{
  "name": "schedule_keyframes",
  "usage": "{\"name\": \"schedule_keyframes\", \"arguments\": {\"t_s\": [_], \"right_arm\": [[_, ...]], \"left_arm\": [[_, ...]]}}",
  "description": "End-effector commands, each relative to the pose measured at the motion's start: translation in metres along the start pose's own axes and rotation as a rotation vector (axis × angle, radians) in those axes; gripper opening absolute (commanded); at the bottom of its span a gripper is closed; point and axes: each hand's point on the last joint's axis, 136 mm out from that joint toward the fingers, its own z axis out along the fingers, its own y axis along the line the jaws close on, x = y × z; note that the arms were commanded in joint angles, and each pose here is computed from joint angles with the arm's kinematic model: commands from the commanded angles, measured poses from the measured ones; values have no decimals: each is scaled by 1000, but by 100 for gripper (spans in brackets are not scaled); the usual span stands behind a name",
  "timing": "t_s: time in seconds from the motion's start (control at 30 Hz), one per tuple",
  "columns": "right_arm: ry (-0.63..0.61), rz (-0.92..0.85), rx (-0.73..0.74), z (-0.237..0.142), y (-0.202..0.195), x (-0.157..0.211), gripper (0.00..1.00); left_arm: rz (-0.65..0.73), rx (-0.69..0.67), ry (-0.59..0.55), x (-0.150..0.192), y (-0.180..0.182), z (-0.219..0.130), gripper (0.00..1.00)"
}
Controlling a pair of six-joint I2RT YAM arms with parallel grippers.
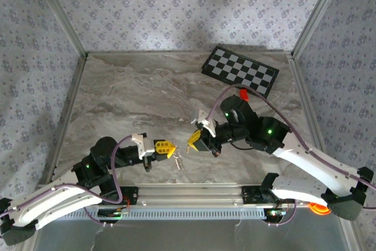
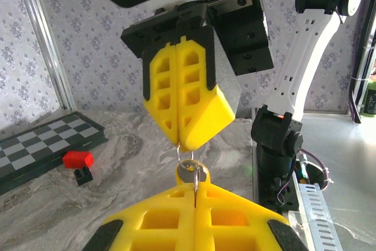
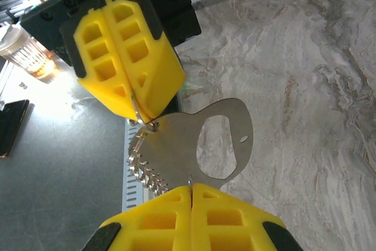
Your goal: Put the keys on the keyring
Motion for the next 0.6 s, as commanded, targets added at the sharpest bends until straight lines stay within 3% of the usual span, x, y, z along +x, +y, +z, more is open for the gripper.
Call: {"name": "schedule_keyframes", "arguments": {"t_s": [0.0, 0.57], "right_arm": [[-66, -30, 14, -5, 3, -11, 0], [-84, -168, 29, 3, 11, -9, 0]], "left_arm": [[50, 22, -66, -22, -4, 0, 0], [39, -3, -59, -21, 3, 6, 0]]}}
